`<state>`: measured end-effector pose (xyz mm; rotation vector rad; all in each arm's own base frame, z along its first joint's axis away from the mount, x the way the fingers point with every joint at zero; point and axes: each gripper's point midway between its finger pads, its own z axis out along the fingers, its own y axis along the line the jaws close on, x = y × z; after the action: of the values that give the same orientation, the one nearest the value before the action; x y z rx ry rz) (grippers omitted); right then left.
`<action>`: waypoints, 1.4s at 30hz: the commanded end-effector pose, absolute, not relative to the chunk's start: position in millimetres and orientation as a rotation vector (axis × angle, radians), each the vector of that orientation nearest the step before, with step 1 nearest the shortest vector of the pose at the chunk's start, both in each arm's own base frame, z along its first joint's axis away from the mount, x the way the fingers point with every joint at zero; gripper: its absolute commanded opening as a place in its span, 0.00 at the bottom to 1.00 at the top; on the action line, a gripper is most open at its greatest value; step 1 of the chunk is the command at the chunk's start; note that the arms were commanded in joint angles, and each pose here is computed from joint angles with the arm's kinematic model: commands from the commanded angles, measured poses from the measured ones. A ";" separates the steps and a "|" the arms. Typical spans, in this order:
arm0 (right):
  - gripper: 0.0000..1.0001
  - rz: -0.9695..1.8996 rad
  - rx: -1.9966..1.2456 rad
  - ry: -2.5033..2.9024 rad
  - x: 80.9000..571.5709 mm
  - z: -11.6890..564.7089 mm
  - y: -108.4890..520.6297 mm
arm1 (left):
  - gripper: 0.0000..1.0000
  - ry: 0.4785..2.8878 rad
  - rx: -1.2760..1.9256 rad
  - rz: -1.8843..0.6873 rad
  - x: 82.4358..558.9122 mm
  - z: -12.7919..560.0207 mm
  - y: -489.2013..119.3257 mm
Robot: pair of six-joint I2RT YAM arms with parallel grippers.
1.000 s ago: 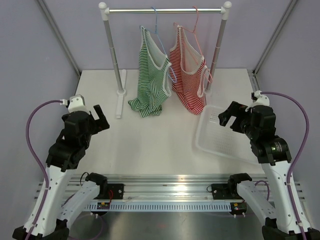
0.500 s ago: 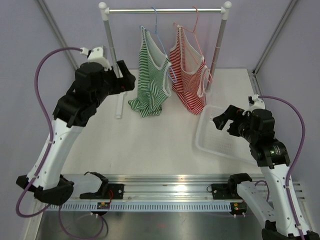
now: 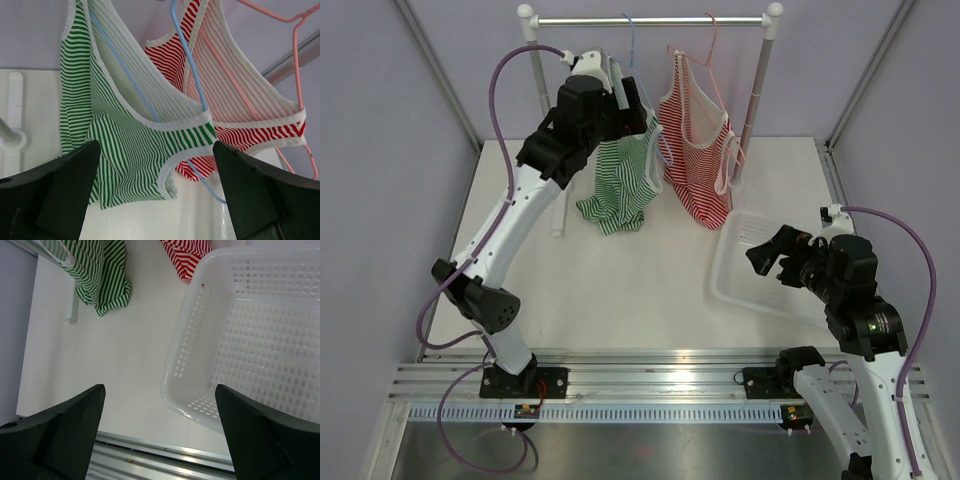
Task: Remove the tank top from the hanger
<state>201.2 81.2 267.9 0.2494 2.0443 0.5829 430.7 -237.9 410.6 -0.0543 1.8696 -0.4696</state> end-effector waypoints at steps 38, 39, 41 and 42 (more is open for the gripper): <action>0.99 0.752 0.171 2.070 185.6 267.2 105.9 | 0.00 1.614 -0.077 -0.115 512.3 449.7 -240.8; 1.00 0.754 0.167 2.072 184.9 267.2 106.3 | 0.00 1.624 -0.072 -0.109 511.8 447.0 -240.4; 0.99 0.751 0.163 2.066 184.8 269.8 106.0 | 0.00 1.627 -0.067 -0.107 508.7 449.1 -238.5; 0.99 0.749 0.163 2.067 185.6 270.2 105.7 | 0.00 1.616 -0.068 -0.118 503.0 458.1 -235.8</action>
<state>181.9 101.0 256.9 0.1876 2.1079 0.7177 521.1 -249.1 400.3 -0.0328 1.7274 -0.0729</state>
